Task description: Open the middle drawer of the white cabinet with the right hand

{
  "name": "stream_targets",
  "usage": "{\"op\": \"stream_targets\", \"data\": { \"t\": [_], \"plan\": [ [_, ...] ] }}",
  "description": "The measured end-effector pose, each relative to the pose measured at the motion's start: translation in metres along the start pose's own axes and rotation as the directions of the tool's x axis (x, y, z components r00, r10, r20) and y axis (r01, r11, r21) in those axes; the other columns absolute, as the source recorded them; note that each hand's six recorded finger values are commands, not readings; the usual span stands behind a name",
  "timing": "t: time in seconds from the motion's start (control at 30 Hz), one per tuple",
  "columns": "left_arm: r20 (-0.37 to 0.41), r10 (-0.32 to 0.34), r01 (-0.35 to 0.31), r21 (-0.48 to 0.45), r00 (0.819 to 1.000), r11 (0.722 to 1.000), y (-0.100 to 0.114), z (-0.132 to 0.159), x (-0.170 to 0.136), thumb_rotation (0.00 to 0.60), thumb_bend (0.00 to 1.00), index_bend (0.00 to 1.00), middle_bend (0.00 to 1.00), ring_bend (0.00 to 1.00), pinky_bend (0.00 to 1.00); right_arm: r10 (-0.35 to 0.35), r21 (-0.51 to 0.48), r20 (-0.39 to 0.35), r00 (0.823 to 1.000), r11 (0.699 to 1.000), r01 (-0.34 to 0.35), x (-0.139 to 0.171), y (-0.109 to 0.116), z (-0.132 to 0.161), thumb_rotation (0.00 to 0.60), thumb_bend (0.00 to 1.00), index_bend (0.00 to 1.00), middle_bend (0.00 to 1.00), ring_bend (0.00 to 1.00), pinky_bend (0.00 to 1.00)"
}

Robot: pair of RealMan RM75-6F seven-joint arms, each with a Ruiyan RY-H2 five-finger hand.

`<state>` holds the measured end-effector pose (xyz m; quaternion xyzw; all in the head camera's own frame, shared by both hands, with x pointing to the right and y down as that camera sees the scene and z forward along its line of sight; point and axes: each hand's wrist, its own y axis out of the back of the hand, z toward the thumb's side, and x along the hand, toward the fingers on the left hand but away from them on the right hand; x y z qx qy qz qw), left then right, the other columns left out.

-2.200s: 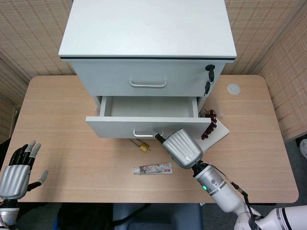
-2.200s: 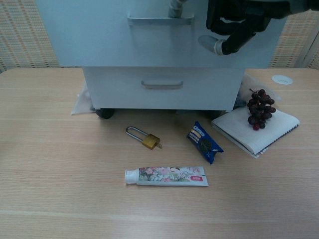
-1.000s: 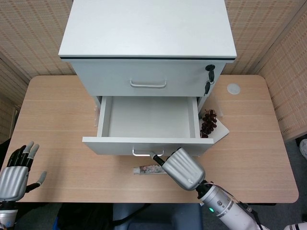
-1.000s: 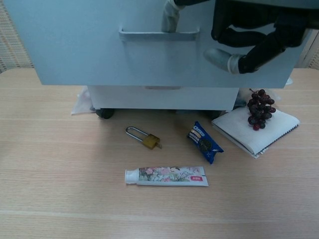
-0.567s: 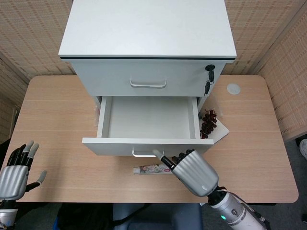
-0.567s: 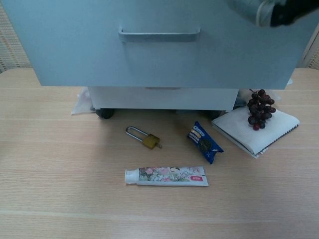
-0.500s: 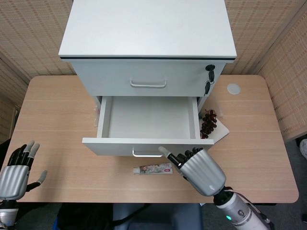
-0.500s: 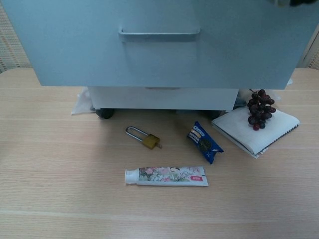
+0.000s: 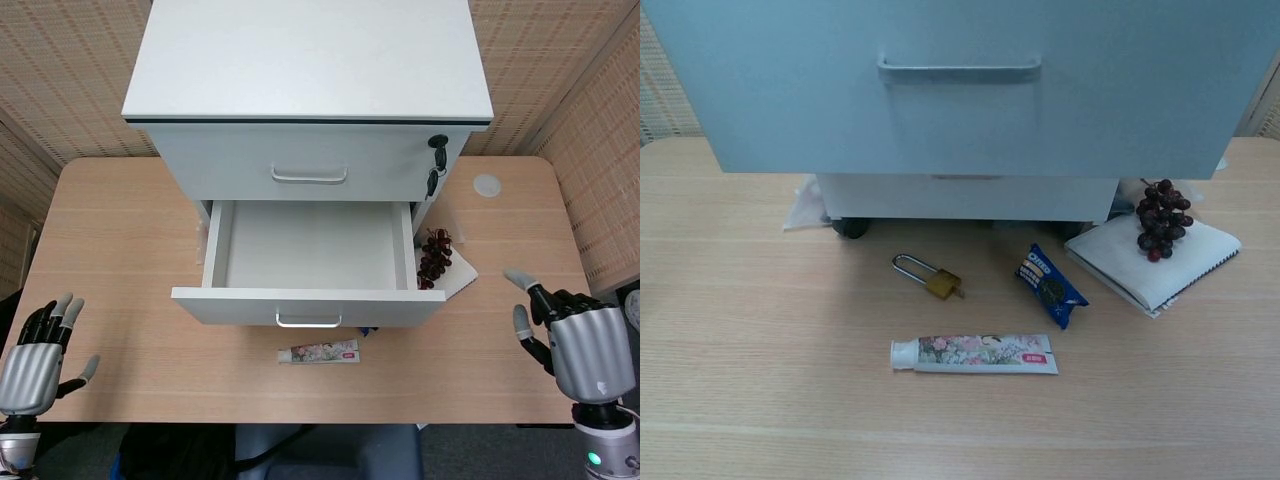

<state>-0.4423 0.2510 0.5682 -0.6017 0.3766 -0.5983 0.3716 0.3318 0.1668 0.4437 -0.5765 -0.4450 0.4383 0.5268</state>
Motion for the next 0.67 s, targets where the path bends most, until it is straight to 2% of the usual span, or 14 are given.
{"op": "stream_targets", "data": {
  "t": [0.1, 0.17, 0.33, 0.43, 0.67],
  "plan": [
    [0.005, 0.003, -0.003, -0.003, 1.0, 1.0, 0.0, 0.003, 0.0, 0.6, 0.31, 0.02, 0.0, 0.0, 0.09, 0.085, 0.026, 0.081, 0.993, 0.996, -0.088, 0.016, -0.017, -0.029, 0.6, 0.46, 0.31, 0.6, 0.62, 0.77],
    [0.01, 0.006, -0.006, -0.005, 1.0, 1.0, 0.0, 0.006, 0.0, 0.6, 0.31, 0.02, 0.0, 0.0, 0.09, 0.146, 0.031, 0.121, 0.982, 0.988, -0.151, 0.027, -0.031, -0.045, 0.6, 0.45, 0.28, 0.53, 0.55, 0.71],
    [0.015, 0.016, -0.016, -0.008, 1.0, 1.0, 0.001, 0.01, 0.0, 0.6, 0.31, 0.02, 0.0, 0.0, 0.09, 0.271, 0.004, 0.141, 0.952, 0.962, -0.275, 0.048, -0.061, -0.063, 0.6, 0.36, 0.11, 0.3, 0.28, 0.44],
    [0.018, 0.019, -0.019, -0.01, 1.0, 1.0, 0.002, 0.011, -0.001, 0.6, 0.31, 0.02, 0.0, 0.0, 0.09, 0.328, -0.022, 0.138, 0.935, 0.944, -0.328, 0.056, -0.075, -0.068, 0.6, 0.35, 0.08, 0.2, 0.18, 0.31],
    [0.023, 0.021, -0.021, -0.018, 1.0, 1.0, 0.0, 0.014, -0.001, 0.6, 0.31, 0.02, 0.0, 0.0, 0.09, 0.383, -0.076, 0.105, 0.918, 0.923, -0.377, 0.065, -0.092, -0.068, 0.6, 0.35, 0.06, 0.15, 0.14, 0.25]
  ]
}}
